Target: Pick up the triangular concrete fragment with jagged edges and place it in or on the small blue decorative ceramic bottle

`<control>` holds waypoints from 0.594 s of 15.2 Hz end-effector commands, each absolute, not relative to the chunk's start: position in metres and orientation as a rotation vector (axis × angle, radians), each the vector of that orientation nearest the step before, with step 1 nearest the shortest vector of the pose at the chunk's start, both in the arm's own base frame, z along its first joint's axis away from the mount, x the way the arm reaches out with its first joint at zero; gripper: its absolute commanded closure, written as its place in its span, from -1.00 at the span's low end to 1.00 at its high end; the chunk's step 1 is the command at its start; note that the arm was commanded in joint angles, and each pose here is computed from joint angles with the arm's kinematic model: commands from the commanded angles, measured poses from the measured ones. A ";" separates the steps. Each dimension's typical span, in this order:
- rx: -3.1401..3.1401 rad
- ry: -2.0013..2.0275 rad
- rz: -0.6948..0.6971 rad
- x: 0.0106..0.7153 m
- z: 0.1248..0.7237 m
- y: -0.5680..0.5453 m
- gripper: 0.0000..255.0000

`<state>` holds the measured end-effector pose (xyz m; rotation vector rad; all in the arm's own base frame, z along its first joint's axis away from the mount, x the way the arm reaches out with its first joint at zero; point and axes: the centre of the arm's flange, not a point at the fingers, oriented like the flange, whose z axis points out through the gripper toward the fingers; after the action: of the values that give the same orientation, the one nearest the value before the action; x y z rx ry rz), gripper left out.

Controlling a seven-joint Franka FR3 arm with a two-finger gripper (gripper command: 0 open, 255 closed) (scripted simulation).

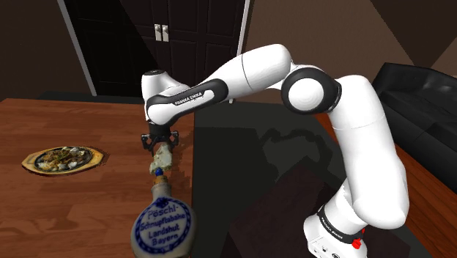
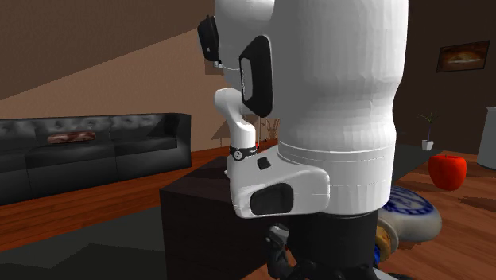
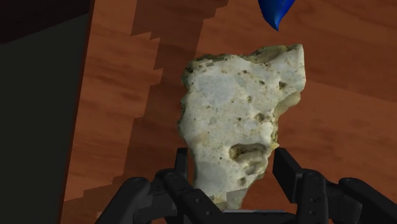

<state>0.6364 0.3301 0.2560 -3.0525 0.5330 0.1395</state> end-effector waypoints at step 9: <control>-3.053 0.533 0.140 0.638 0.310 0.328 1.00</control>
<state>0.6387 0.3295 0.3042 -3.0525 0.5331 0.1396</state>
